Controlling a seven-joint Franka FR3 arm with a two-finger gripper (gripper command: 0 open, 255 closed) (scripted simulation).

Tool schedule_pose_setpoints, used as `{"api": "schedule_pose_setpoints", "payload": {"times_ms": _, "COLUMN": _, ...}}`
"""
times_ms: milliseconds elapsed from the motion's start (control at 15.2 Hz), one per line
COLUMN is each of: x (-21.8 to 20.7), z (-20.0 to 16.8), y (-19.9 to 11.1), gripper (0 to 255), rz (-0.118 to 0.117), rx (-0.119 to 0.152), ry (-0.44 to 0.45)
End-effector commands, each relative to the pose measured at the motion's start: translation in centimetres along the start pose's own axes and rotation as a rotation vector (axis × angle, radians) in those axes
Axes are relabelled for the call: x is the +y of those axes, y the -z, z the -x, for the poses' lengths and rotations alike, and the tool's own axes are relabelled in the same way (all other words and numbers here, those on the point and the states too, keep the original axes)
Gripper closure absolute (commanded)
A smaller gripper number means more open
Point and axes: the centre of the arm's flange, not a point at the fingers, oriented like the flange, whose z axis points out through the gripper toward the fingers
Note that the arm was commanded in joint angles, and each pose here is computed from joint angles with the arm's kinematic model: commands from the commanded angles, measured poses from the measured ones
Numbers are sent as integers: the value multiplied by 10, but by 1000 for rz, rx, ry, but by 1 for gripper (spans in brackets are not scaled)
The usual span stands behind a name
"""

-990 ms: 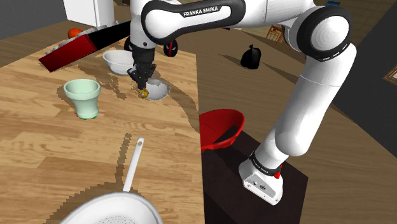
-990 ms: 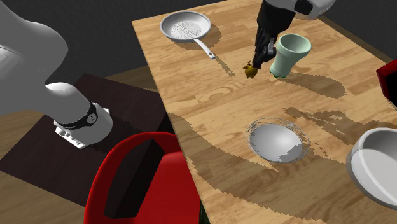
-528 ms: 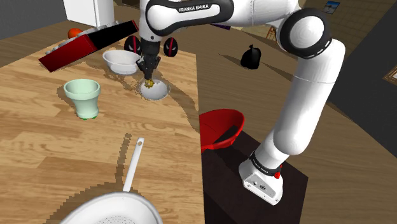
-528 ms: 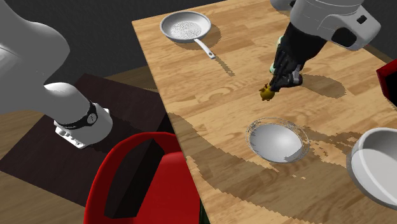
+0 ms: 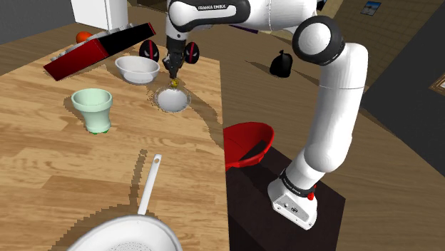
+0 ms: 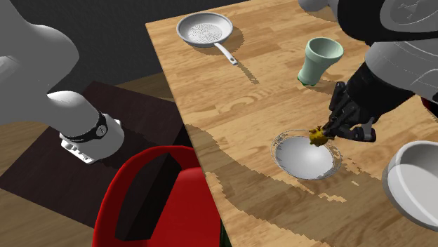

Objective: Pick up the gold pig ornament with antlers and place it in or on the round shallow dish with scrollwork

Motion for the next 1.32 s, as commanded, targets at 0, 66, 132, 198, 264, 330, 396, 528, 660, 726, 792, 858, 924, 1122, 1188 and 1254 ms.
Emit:
{"api": "schedule_pose_setpoints", "payload": {"times_ms": 0, "x": 14, "z": -9, "y": 2, "gripper": 255, "rz": 0, "rx": 0, "ry": 1}}
{"api": "schedule_pose_setpoints", "payload": {"times_ms": 66, "x": 15, "z": -9, "y": -3, "gripper": 255, "rz": 0, "rx": 0, "ry": 1}}
{"api": "schedule_pose_setpoints", "payload": {"times_ms": 132, "x": 15, "z": -9, "y": -8, "gripper": 255, "rz": 0, "rx": 0, "ry": 1}}
{"api": "schedule_pose_setpoints", "payload": {"times_ms": 198, "x": 15, "z": -9, "y": -14, "gripper": 255, "rz": 0, "rx": 0, "ry": 1}}
{"api": "schedule_pose_setpoints", "payload": {"times_ms": 264, "x": 15, "z": -9, "y": -19, "gripper": 255, "rz": 0, "rx": 0, "ry": 1}}
{"api": "schedule_pose_setpoints", "payload": {"times_ms": 330, "x": 15, "z": -9, "y": -24, "gripper": 255, "rz": 0, "rx": 0, "ry": 1}}
{"api": "schedule_pose_setpoints", "payload": {"times_ms": 396, "x": 15, "z": -9, "y": -30, "gripper": 255, "rz": 0, "rx": 0, "ry": 1}}
{"api": "schedule_pose_setpoints", "payload": {"times_ms": 528, "x": 15, "z": -9, "y": -40, "gripper": 255, "rz": 0, "rx": 0, "ry": 1}}
{"api": "schedule_pose_setpoints", "payload": {"times_ms": 660, "x": 15, "z": -9, "y": -51, "gripper": 255, "rz": 0, "rx": 0, "ry": 1}}
{"api": "schedule_pose_setpoints", "payload": {"times_ms": 726, "x": 15, "z": -9, "y": -56, "gripper": 255, "rz": 0, "rx": 0, "ry": 1}}
{"api": "schedule_pose_setpoints", "payload": {"times_ms": 792, "x": 15, "z": -9, "y": -61, "gripper": 255, "rz": 0, "rx": 0, "ry": 1}}
{"api": "schedule_pose_setpoints", "payload": {"times_ms": 858, "x": 15, "z": -9, "y": -67, "gripper": 255, "rz": 0, "rx": 0, "ry": 1}}
{"api": "schedule_pose_setpoints", "payload": {"times_ms": 924, "x": 15, "z": -9, "y": -67, "gripper": 255, "rz": 0, "rx": 0, "ry": 1}}
{"api": "schedule_pose_setpoints", "payload": {"times_ms": 1122, "x": 15, "z": -9, "y": -67, "gripper": 255, "rz": 0, "rx": 0, "ry": 1}}
{"api": "schedule_pose_setpoints", "payload": {"times_ms": 1188, "x": 15, "z": -9, "y": -67, "gripper": 255, "rz": 0, "rx": 0, "ry": 1}}
{"api": "schedule_pose_setpoints", "payload": {"times_ms": 1254, "x": 15, "z": -9, "y": -67, "gripper": 255, "rz": 0, "rx": 0, "ry": 1}}
